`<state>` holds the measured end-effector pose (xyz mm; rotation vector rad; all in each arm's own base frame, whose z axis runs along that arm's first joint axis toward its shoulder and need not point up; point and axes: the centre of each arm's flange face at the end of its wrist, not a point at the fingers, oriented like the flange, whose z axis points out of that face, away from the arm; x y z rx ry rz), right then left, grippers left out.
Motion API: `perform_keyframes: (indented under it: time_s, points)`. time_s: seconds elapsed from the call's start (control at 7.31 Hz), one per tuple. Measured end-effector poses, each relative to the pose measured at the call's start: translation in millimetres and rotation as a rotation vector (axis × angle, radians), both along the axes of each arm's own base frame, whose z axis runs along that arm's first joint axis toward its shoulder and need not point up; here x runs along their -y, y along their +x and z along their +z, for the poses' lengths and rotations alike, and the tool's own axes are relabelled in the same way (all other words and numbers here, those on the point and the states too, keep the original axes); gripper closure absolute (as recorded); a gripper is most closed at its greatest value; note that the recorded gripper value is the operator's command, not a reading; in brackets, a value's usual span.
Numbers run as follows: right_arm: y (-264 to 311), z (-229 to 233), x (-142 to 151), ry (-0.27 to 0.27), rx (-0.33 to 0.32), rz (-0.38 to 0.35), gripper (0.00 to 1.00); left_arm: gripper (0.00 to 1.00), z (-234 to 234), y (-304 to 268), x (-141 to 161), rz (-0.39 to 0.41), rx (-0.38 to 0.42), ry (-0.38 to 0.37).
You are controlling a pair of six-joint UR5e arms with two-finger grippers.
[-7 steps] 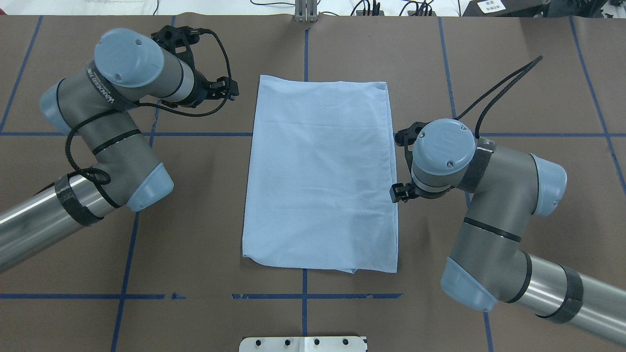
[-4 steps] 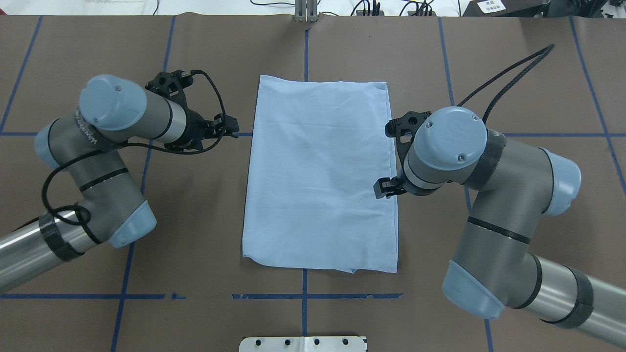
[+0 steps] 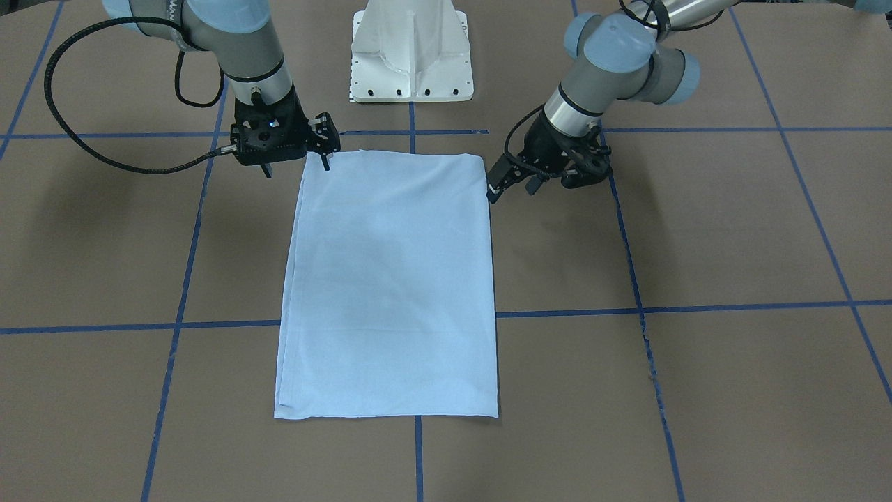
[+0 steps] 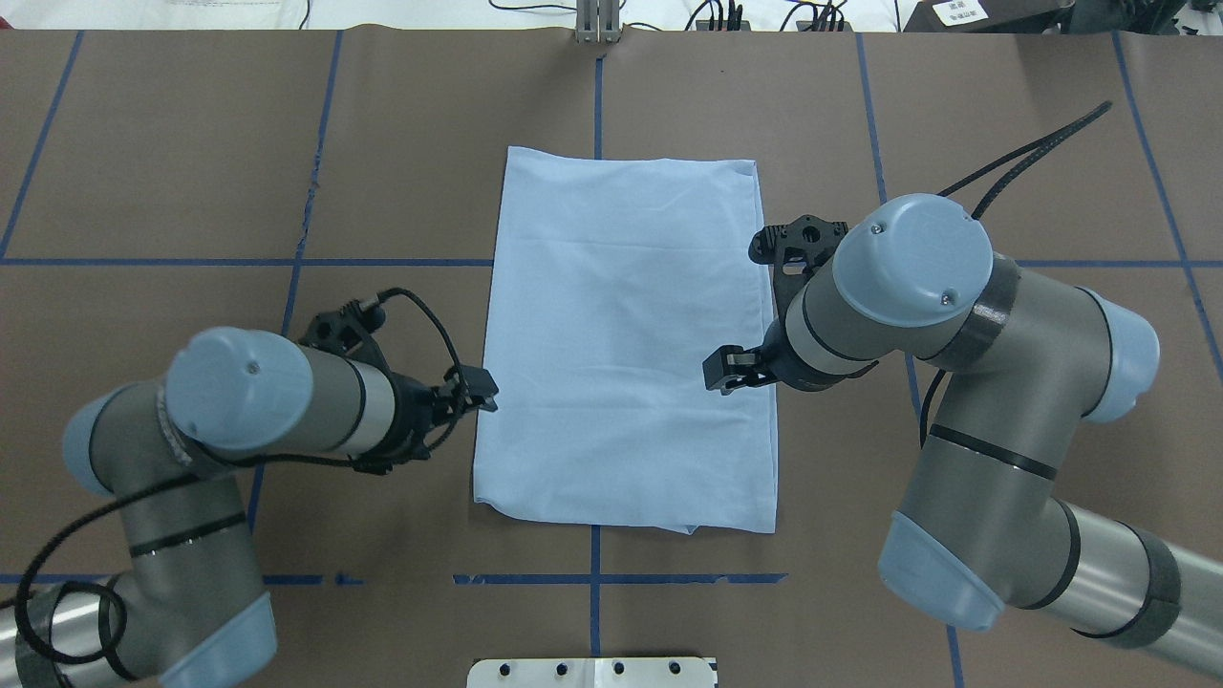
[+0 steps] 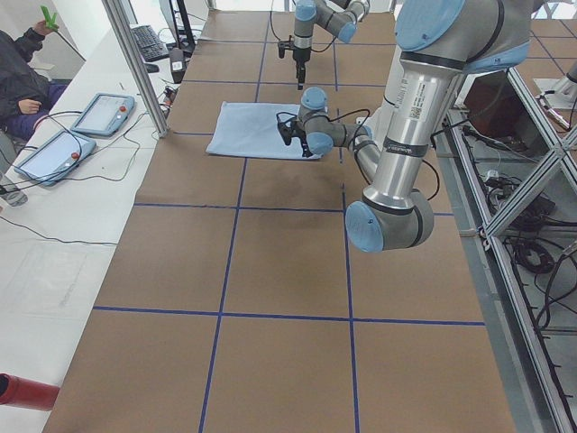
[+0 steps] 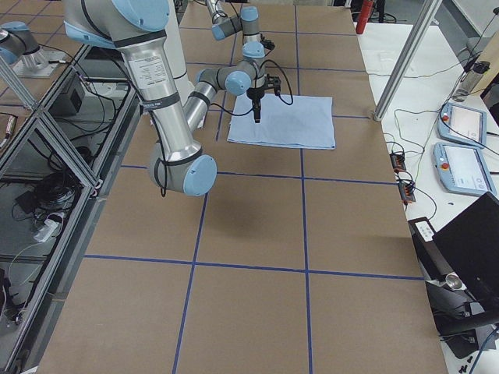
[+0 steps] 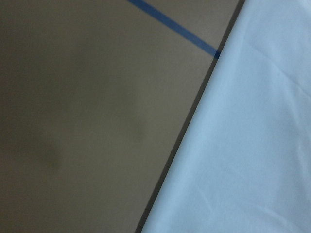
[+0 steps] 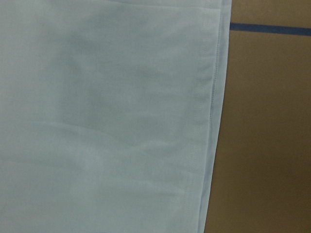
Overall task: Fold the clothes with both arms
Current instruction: 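Move both grippers to the shirt corners nearest the robot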
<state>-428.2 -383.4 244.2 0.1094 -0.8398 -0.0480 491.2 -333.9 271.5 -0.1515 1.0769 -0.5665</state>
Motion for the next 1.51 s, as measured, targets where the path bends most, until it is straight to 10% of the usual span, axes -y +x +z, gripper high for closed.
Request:
perform_keyframes:
  time_s: [0.96, 1.51]
  points:
    - [-6, 19, 3, -0.006, 0.073, 0.038, 0.00, 0.20, 7, 67, -45, -0.030, 0.170, -0.066]
    - [-4, 20, 4, -0.006, 0.071, 0.042, 0.00, 0.86, 6, 79, -42, -0.030, 0.177, -0.067]
